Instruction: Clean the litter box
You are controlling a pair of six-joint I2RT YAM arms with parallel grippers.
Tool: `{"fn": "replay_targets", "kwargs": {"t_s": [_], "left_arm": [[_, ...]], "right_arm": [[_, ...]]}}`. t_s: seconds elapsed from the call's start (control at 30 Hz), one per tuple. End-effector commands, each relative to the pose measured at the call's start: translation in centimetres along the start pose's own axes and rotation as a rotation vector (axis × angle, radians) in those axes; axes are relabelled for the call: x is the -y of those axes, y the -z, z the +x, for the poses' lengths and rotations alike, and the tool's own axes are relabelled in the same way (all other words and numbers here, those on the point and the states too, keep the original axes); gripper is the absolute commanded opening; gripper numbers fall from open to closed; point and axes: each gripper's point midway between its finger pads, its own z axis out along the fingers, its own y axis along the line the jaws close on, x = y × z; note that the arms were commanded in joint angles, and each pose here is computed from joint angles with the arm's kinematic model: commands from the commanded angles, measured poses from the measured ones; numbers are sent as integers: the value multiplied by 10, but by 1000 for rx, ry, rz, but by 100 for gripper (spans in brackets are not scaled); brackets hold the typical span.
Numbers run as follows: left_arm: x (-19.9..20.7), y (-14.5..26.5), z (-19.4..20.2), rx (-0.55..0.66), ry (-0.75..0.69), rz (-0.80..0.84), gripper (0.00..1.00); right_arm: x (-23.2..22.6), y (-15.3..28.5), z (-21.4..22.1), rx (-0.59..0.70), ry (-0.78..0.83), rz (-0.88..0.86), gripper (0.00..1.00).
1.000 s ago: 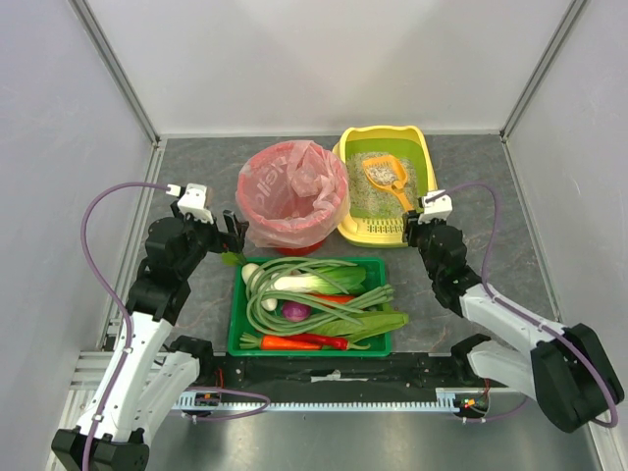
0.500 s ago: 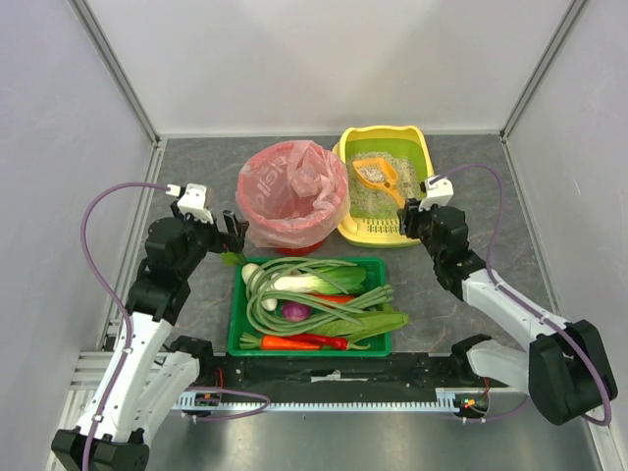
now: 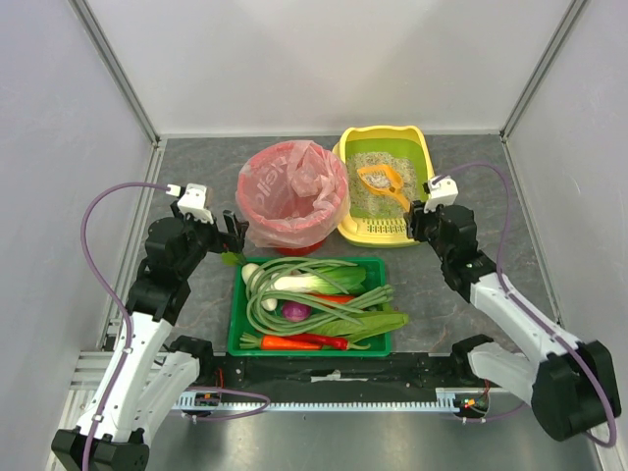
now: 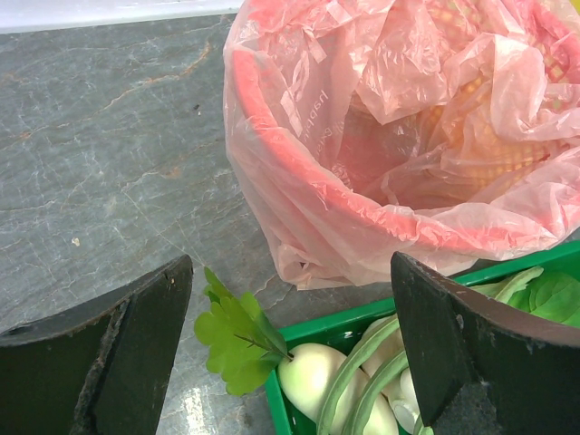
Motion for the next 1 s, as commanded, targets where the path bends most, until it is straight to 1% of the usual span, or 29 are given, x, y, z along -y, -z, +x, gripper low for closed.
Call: {"fn": "replay_targets", "kwargs": {"t_s": [0.0,0.07,0.1,0.13,0.17,0.23,0.27,0.3,0.33,0.37,0.4,0.43,0.5,0.53,0.67,0.7,0.77,0.8,0.83,0.9,0.93,0.97], "left_arm": [[2,2,-12,52,-43,15,96],[2,2,-12,52,-43,13,96],[2,2,-13,56,-44,13,96],[3,3,-14,59,-46,15,96],[3,3,-14,59,-44,18,96],[3,3,-13,59,-44,17,96],[2,4,-14,61,-44,14,96],[2,4,-14,61,-44,14,96],[3,4,-15,64,-45,15,96],[3,5,-15,67,-45,15,96],[3,5,-15,67,-45,17,96],[3,5,-15,67,-45,15,96],[4,5,-16,68,-45,20,96],[5,5,-16,68,-44,25,96],[5,5,-16,71,-43,25,96],[5,5,-16,69,-44,25,96],[5,5,-16,71,-44,25,96],[5,5,-16,69,-45,28,96],[6,5,-15,66,-44,29,96],[6,5,-15,69,-45,29,96],[6,6,-16,72,-45,28,96],[5,5,-16,71,-44,26,96]], "right_arm": [[-1,29,-67,177,112,13,0],[-3,42,-88,226,150,10,0],[-4,45,-91,218,157,5,0],[-2,48,-96,218,223,11,0],[-8,53,-112,242,248,-4,0],[-12,57,-121,246,318,-10,0],[-19,62,-135,279,335,-29,0],[-23,62,-132,253,366,-48,0],[-30,64,-135,255,398,-69,0],[-36,68,-148,276,413,-79,0],[-39,65,-146,249,433,-82,0],[-49,70,-156,270,460,-103,0],[-59,67,-155,242,495,-115,0],[-71,72,-163,260,509,-143,0],[-93,73,-171,265,601,-183,0],[-97,68,-165,233,628,-191,0],[-105,71,-172,231,660,-189,0],[-106,67,-168,205,702,-186,0],[-112,71,-174,214,721,-183,0],[-117,69,-171,187,793,-176,0],[-126,73,-174,196,814,-184,0],[-121,72,-176,183,834,-138,0]]}}
